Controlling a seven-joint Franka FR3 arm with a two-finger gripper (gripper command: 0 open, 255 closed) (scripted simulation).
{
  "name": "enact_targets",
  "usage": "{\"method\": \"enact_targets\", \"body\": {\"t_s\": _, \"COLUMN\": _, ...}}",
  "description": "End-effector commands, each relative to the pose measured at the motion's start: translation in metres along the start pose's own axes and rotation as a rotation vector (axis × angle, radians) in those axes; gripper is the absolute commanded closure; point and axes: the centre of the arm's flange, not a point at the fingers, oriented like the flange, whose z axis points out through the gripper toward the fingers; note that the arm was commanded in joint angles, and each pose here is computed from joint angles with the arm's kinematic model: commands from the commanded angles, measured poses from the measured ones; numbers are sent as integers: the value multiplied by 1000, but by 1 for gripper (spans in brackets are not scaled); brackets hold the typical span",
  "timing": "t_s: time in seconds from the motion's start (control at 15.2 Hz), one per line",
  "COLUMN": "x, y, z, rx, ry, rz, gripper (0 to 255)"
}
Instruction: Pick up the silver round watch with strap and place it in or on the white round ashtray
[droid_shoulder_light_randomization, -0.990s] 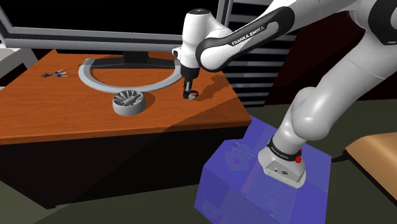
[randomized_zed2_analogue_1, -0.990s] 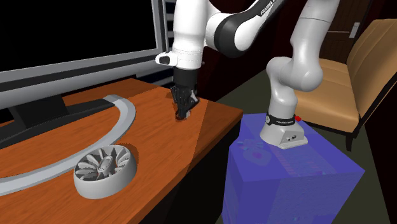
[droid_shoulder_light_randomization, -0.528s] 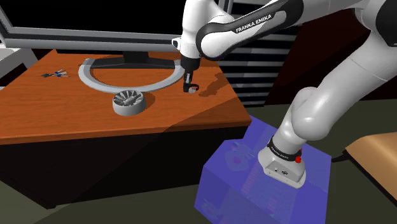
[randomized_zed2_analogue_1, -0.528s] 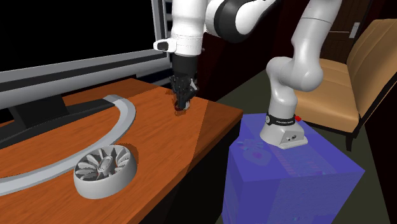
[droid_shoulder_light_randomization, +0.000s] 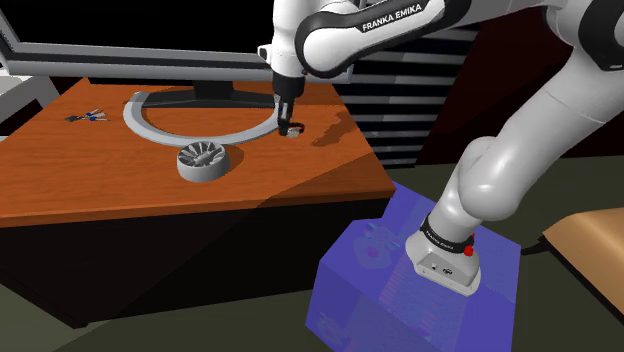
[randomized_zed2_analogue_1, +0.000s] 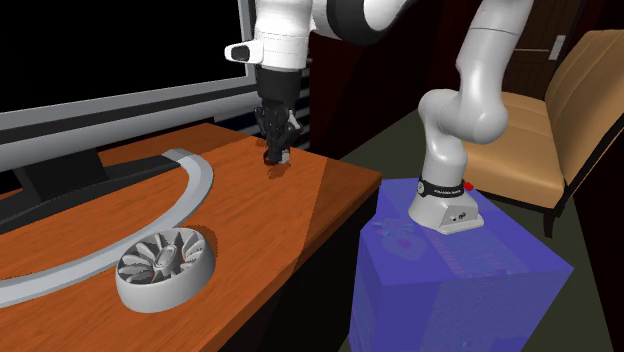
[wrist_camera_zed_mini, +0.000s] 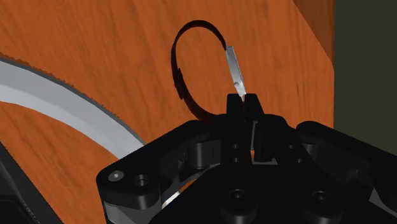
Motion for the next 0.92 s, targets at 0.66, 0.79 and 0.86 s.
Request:
{"method": "enact_targets", "body": {"t_s": 0.66, "x": 155, "y": -17, "z": 2, "rx": 0, "ry": 0, "rz": 1, "gripper": 255}}
{"method": "enact_targets", "body": {"t_s": 0.79, "x": 182, "y": -20, "z": 2, "rx": 0, "ry": 0, "rz": 1, "gripper": 255}}
{"method": "enact_targets", "body": {"t_s": 0.86, "x": 195, "y": -22, "z": 2, "rx": 0, "ry": 0, "rz": 1, "gripper": 255}}
